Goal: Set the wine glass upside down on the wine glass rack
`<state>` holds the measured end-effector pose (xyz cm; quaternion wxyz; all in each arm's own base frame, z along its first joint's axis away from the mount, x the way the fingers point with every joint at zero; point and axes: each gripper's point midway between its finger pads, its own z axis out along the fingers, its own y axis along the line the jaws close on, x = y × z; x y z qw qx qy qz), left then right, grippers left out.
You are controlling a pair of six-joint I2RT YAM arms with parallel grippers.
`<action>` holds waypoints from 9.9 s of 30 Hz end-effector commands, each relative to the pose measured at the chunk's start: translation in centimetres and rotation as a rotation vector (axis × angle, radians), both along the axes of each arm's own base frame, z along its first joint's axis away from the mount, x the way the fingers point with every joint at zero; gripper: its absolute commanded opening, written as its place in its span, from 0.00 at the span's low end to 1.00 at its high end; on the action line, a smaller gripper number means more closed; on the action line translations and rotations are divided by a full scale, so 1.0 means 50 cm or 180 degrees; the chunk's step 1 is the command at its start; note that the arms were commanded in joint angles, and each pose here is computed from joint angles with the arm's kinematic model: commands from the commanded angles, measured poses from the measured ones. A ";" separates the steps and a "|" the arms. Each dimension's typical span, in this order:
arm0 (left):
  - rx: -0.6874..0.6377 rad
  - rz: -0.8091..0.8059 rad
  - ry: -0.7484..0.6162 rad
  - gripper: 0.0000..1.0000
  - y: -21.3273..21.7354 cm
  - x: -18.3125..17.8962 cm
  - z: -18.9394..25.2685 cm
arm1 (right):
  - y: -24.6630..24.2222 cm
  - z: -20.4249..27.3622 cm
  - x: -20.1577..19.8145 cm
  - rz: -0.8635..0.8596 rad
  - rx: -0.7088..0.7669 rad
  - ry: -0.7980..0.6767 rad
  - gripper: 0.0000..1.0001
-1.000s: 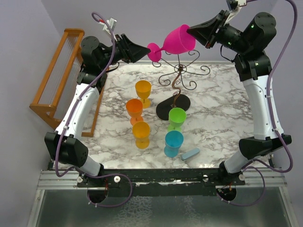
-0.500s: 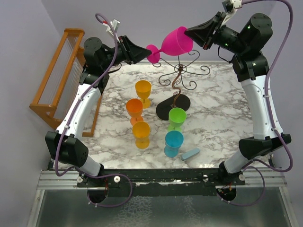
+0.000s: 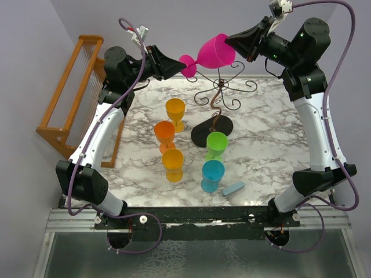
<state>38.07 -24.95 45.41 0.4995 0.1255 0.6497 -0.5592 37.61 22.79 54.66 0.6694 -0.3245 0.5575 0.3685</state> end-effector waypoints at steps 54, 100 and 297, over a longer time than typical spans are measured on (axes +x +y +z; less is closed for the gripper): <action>0.0452 0.2119 -0.0198 0.00 0.356 0.121 0.039 | -0.102 -0.055 -0.023 -0.0920 -0.0689 -0.0397 0.96; 0.4676 0.2849 -0.2731 0.00 0.248 0.201 0.039 | -0.114 -0.248 -0.117 -0.0594 -0.1273 -0.0106 1.00; 0.3683 0.0736 -0.2441 0.98 -0.032 -0.023 -0.068 | -0.252 -0.245 -0.010 -0.1861 -0.1170 0.0032 0.99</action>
